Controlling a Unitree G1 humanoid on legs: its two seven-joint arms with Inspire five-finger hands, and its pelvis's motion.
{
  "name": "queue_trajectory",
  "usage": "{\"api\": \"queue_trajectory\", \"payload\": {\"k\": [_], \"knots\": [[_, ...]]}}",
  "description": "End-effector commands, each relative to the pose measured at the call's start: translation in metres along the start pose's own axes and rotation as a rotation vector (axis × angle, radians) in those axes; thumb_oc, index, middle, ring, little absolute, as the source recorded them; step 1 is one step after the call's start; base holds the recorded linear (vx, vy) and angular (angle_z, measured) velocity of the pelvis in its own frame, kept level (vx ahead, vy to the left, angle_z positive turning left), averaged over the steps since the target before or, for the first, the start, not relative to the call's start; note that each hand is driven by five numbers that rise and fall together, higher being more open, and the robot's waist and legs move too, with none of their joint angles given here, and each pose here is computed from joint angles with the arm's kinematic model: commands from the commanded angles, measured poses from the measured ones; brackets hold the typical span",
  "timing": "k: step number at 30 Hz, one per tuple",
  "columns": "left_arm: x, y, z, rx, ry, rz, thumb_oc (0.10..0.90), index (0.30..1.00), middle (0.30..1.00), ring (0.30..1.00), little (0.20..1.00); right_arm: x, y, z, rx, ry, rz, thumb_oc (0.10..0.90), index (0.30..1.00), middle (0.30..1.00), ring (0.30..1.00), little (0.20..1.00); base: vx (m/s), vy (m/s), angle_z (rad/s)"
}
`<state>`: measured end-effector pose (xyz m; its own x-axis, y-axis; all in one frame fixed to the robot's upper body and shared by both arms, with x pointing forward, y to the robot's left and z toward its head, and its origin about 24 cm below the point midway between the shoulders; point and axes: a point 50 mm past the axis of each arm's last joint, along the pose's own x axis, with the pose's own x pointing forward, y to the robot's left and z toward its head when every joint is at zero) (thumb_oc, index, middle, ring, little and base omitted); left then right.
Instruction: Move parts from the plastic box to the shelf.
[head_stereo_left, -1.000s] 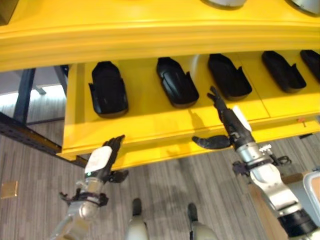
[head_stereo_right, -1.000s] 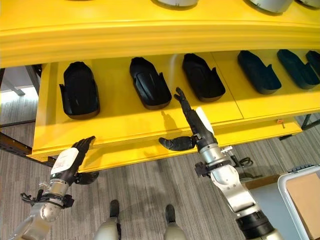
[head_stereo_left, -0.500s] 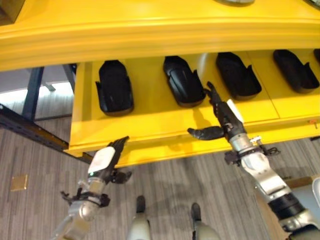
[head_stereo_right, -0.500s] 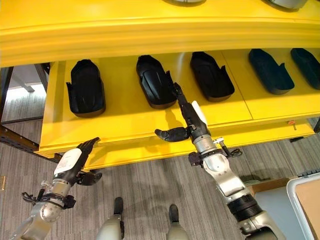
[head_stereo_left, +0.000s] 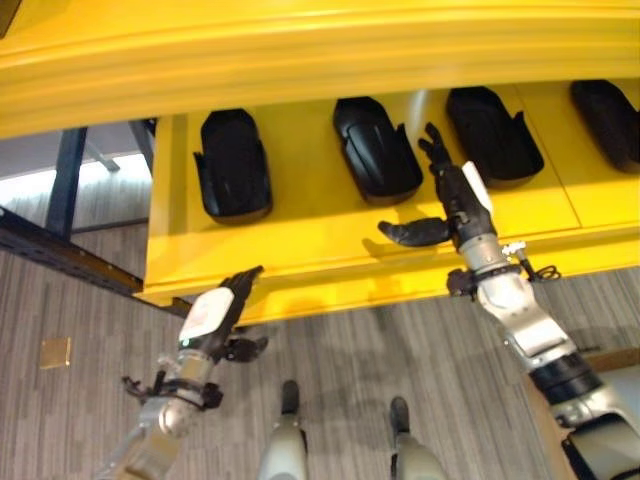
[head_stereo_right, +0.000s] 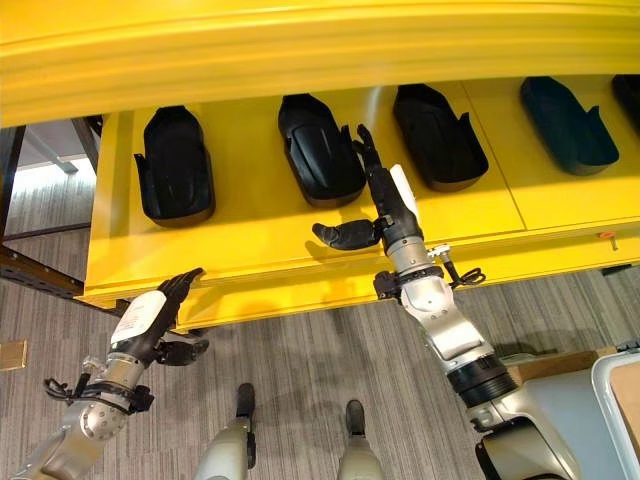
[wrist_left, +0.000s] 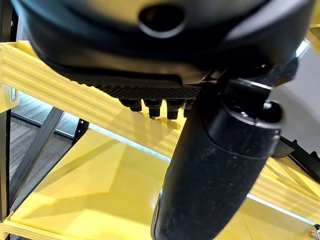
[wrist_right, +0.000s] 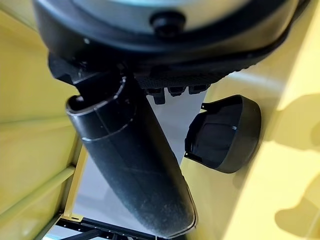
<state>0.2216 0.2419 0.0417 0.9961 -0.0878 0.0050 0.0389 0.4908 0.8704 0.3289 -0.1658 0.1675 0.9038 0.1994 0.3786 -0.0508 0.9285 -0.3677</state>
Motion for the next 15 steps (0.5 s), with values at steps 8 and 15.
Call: {"api": "queue_trajectory", "payload": {"k": [8,15], "knots": [[0.003,-0.001,0.006,-0.015,-0.042,-0.036,0.900,1.000,1.000,1.000,1.000,0.034,-0.021,0.063,-0.015,-0.289,-0.121,0.900,1.000,1.000,1.000,1.000,0.00,-0.002,0.00],[0.003,-0.002,0.006,-0.013,-0.041,-0.037,0.900,1.000,1.000,1.000,1.000,0.037,-0.025,0.061,-0.010,-0.275,-0.163,0.900,1.000,1.000,1.000,1.000,0.00,0.000,0.00]]}}
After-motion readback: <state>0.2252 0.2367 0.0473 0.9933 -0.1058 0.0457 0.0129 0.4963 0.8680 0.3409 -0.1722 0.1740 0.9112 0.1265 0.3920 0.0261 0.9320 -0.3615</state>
